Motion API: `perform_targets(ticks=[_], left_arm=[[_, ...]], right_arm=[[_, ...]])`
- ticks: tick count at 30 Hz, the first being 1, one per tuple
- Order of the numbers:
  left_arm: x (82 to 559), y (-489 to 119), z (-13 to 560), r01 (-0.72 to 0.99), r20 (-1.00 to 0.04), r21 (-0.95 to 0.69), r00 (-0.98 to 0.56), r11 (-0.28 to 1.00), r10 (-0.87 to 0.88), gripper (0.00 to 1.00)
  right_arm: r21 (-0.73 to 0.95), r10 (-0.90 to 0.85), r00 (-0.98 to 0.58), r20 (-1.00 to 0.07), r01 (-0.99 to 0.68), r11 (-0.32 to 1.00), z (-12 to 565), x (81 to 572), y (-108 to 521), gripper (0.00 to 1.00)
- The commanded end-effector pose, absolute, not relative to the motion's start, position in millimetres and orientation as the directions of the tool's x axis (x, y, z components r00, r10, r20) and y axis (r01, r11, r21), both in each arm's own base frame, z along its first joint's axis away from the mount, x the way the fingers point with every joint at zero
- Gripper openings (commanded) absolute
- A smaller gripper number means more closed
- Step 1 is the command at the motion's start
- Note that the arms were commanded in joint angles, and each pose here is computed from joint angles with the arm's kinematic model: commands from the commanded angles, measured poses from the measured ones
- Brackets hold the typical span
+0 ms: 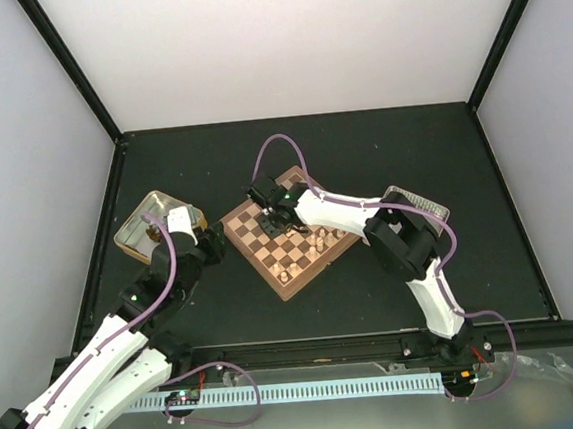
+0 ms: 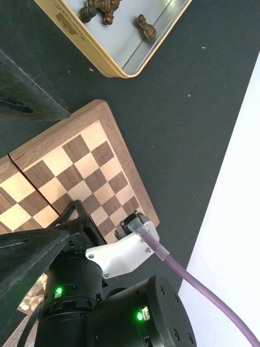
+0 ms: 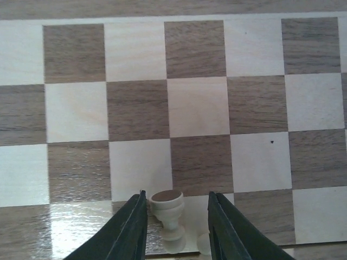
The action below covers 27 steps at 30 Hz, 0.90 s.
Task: Set up the chess pieces on the board
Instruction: Pick up the chess piece from the chessboard.
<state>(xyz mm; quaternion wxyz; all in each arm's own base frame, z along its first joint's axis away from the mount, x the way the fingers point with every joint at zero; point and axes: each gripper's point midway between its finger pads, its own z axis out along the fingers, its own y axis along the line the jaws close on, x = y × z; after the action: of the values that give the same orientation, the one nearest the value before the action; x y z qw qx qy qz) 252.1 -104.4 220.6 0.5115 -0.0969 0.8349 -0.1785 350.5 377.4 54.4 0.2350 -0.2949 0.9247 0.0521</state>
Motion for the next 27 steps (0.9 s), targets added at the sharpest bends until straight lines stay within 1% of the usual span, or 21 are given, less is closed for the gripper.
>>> perform_targets(ticks=[1,8,13,16,18,23,25,27], left_arm=[[251.1,-104.7,212.7,0.011,-0.799,-0.410,-0.486,0.912,-0.354,0.55],[251.3,-105.0,212.2,0.013,-0.796,-0.415,-0.489,0.910,-0.356,0.55],[250.7,-105.9,210.3,0.016,-0.792,-0.418,-0.496,0.908,-0.356,0.55],[250.4,-106.0,209.7,0.017,-0.791,-0.419,-0.497,0.908,-0.356,0.55],[250.4,-106.0,209.6,0.017,-0.790,-0.421,-0.498,0.907,-0.357,0.55],[250.6,-107.0,209.2,0.020,-0.789,-0.423,-0.501,0.906,-0.357,0.55],[250.4,-107.4,209.1,0.021,-0.788,-0.425,-0.501,0.905,-0.358,0.55],[250.4,-107.6,209.0,0.022,-0.787,-0.426,-0.503,0.905,-0.358,0.55]], right_arm=[[-0.077,-0.527,-0.713,-0.463,-0.560,0.825,54.4,356.0,376.8,0.32],[-0.026,-0.535,-0.727,-0.430,-0.582,0.813,40.0,349.4,381.9,0.24],[-0.008,-0.517,-0.745,-0.421,-0.567,0.824,34.9,352.7,379.2,0.24],[-0.014,-0.502,-0.759,-0.415,-0.546,0.837,32.2,355.6,375.8,0.28],[-0.015,-0.497,-0.767,-0.406,-0.538,0.843,28.7,355.7,374.0,0.28],[-0.021,-0.487,-0.778,-0.397,-0.522,0.852,23.7,358.4,371.6,0.28],[-0.017,-0.484,-0.781,-0.396,-0.520,0.854,23.2,358.6,371.9,0.24],[-0.010,-0.476,-0.785,-0.397,-0.514,0.857,24.4,358.4,372.2,0.19]])
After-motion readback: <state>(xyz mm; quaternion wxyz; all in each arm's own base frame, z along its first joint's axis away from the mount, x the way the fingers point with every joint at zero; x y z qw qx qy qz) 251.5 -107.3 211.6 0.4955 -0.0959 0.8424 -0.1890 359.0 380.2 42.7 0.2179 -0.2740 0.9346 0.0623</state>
